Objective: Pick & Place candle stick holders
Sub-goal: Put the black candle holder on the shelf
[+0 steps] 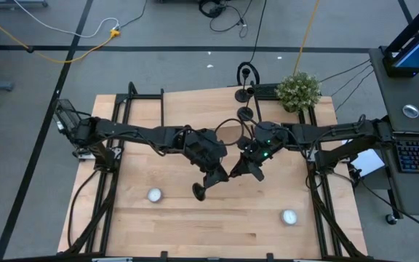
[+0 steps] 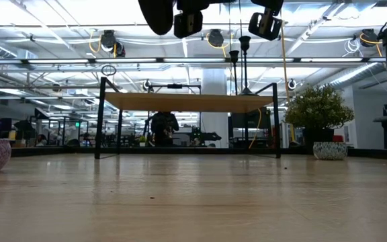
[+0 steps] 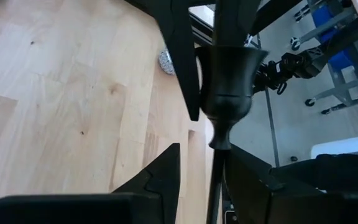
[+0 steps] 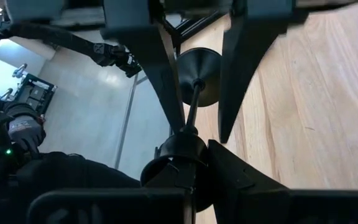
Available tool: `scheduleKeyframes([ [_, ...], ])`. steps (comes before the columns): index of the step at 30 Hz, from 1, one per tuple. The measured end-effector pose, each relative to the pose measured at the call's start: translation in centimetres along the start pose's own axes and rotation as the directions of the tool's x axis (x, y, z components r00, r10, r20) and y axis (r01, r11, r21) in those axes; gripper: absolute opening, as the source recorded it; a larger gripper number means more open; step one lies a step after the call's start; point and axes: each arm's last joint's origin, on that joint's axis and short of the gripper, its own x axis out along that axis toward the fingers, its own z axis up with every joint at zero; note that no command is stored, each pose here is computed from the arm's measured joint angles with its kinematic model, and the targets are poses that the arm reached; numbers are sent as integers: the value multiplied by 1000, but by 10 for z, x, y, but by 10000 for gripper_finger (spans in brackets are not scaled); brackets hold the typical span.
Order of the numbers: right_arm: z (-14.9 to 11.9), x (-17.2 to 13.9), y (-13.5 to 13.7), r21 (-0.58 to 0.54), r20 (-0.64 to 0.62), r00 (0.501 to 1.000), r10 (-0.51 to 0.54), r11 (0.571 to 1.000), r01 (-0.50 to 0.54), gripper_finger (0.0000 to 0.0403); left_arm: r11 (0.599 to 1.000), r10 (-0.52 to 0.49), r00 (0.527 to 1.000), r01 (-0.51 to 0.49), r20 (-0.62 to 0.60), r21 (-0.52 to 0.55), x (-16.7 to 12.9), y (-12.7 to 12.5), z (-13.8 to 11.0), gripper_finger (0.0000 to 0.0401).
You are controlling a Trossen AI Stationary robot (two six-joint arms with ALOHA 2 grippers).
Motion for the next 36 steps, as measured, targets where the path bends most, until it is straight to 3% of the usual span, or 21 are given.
scheduleKeyframes([
  [9, -1, 0, -1, 6, -2, 1000, -7, 1000, 7, 13, 1000, -7, 1000, 7, -10, -17, 0, 5, 1, 113],
  [16, 0, 0, -1, 3, -2, 1000, -5, 1000, 5, 13, 999, -32, 999, 32, -18, 26, 0, 4, 2, 16],
  [28, 0, -2, 1, -21, 4, 1000, -1, 1000, 1, 71, 999, -34, 999, 35, -33, 16, 0, 4, 0, 14],
  [36, -2, -8, 4, 8, -7, 1000, 0, 1000, 0, 118, 1000, 1, 994, 1, -107, 17, 5, -4, -13, 14],
])
